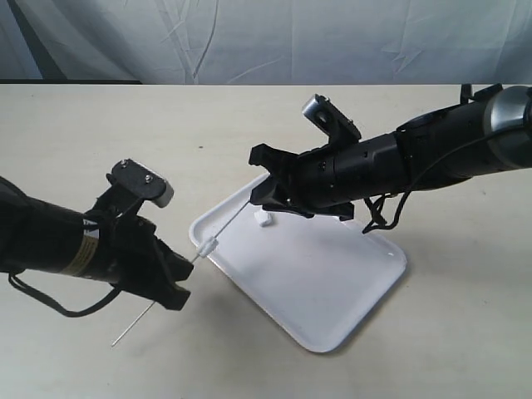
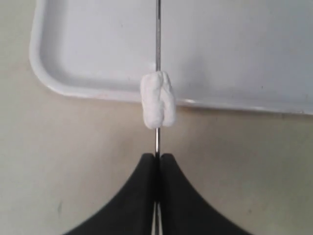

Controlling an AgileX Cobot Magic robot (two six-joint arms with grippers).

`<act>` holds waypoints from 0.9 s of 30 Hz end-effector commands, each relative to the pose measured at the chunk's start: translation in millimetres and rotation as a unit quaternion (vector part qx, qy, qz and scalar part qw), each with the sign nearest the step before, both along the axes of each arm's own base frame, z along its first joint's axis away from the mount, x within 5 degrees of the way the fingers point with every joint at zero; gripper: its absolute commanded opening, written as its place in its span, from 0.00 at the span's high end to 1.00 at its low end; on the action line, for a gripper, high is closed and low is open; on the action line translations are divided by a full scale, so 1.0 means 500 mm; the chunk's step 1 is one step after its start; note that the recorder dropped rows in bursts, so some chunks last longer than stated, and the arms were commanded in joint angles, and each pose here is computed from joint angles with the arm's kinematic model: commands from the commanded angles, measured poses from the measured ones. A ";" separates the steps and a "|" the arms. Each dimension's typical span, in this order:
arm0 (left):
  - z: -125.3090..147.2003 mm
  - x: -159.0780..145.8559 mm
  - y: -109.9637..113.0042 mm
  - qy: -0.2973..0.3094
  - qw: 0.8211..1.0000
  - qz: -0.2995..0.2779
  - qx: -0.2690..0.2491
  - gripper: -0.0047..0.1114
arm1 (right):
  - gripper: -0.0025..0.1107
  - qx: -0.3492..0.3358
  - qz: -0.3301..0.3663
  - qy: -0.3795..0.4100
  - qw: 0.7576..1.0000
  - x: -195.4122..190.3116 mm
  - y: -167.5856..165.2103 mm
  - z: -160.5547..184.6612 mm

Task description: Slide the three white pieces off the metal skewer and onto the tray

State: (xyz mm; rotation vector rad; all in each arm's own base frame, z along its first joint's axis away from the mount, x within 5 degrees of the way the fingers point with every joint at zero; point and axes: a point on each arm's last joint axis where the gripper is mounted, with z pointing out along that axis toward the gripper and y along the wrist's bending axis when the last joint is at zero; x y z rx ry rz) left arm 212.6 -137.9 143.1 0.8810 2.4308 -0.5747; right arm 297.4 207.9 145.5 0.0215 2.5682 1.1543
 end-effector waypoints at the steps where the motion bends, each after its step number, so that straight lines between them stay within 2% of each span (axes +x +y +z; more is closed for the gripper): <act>1: 0.026 0.022 -0.011 -0.026 1.000 -0.001 -0.012 0.96 | 0.80 0.005 0.015 0.003 1.000 -0.002 0.001 0.000; 10: 0.049 0.052 -0.026 -0.049 0.998 -0.002 -0.025 0.96 | 0.79 0.019 0.034 0.010 0.999 -0.009 0.006 0.004; 16: 0.024 0.074 -0.042 -0.025 0.999 -0.011 -0.026 0.96 | 0.64 0.030 0.045 0.014 0.998 -0.013 0.009 0.006; 27: 0.030 0.099 -0.066 -0.021 0.998 -0.029 -0.051 0.96 | 0.64 0.026 0.035 0.013 0.999 -0.010 0.008 0.005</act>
